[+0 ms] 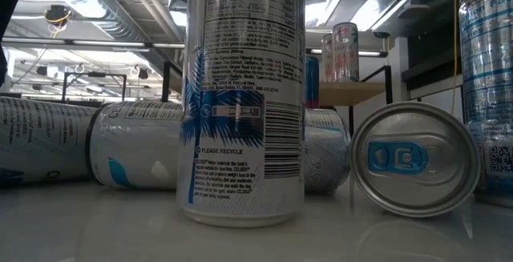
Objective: Sort soda cans
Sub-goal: Put the white pink soda can on the shelf and align with other white pink soda cans
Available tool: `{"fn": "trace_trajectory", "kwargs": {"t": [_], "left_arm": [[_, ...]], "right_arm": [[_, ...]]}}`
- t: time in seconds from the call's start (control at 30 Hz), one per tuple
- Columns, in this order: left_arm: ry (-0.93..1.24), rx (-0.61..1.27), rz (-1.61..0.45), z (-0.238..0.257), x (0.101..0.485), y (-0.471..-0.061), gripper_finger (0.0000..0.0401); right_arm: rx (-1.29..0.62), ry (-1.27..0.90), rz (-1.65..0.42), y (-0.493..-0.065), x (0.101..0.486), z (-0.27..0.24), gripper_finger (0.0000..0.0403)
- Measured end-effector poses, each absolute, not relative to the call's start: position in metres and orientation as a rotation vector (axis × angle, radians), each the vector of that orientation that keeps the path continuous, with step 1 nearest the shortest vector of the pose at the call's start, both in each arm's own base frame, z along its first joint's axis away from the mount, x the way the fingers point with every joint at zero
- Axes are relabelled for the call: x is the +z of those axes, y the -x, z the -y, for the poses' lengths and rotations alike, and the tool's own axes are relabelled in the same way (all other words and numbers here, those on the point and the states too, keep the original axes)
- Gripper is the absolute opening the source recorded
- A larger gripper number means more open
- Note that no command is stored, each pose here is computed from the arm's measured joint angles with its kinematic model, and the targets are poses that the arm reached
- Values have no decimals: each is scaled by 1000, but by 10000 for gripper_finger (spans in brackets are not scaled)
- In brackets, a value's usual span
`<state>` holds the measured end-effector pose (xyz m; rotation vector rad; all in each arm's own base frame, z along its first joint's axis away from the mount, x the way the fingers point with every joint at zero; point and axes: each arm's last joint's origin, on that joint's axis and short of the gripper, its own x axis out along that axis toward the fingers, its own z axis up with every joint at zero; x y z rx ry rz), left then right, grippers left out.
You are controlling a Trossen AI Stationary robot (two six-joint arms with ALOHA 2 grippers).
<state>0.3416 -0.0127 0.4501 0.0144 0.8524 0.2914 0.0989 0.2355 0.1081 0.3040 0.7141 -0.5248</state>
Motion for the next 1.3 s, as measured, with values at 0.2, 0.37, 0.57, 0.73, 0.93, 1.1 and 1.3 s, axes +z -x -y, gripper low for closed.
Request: {"fn": "trace_trajectory", "kwargs": {"t": [0.2,0.37,0.57,0.73,0.93,1.1,1.3], "left_arm": [[-14,291,-852,13,450,-342,284],[-14,291,-853,13,450,-342,284],[-14,291,-852,13,450,-342,284],[-14,291,-853,13,450,-342,284],[-14,291,-853,13,450,-342,284],[-14,291,-853,13,450,-342,284],[-14,291,-853,13,450,-342,284]], "right_arm": [[-528,-303,-714,-100,102,-237,374],[-590,-364,-695,-109,100,-233,374],[-617,-402,-687,-119,99,-231,374],[-628,-423,-679,-120,100,-230,374],[-628,-425,-679,-120,100,-230,374],[-629,-423,-680,-120,100,-230,353],[-632,-420,-680,-119,100,-230,286]]}}
